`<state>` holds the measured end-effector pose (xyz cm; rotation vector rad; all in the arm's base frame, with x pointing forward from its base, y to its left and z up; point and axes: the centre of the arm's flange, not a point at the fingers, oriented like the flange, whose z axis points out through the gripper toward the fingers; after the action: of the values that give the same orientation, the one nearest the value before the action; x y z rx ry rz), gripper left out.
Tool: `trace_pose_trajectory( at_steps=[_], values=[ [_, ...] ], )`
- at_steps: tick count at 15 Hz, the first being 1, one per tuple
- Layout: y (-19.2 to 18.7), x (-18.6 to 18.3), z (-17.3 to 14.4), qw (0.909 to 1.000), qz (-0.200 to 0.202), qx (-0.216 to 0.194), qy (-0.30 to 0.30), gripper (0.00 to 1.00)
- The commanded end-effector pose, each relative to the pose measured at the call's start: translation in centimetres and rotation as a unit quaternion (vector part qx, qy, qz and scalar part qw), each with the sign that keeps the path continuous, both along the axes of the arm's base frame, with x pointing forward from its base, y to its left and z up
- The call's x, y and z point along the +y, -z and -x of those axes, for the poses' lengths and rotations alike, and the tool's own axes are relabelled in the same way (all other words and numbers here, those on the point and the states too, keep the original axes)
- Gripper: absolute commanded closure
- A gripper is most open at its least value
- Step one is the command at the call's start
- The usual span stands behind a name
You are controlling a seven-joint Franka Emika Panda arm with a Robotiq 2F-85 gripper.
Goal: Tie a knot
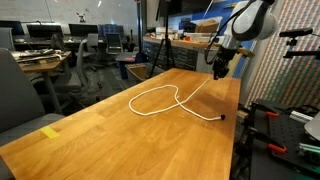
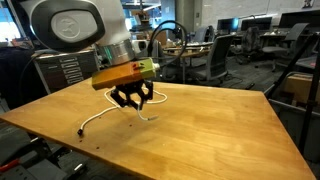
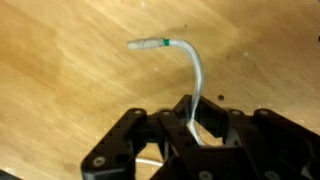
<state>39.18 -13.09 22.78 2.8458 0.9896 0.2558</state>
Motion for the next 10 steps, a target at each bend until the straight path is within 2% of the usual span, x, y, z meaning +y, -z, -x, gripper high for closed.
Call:
trace_pose_trajectory(
  at_steps=[1,5,7,8,9,10],
  values=[
    [1.3,-7.1,5.0,0.9942,-0.024,-0.027,0.101,0.97],
    [2.1,-11.8,7.3,0.9747,-0.033,-0.039,0.218,0.97],
    [2.3,-12.6,7.5,0.9703,-0.035,-0.039,0.236,0.97],
    [2.5,-12.4,7.3,0.9698,-0.03,-0.032,0.24,0.94],
    [1.2,-11.9,7.5,0.9715,-0.041,-0.024,0.232,0.64],
    [1.4,-11.9,7.6,0.9713,-0.041,-0.021,0.233,0.89]
  ],
)
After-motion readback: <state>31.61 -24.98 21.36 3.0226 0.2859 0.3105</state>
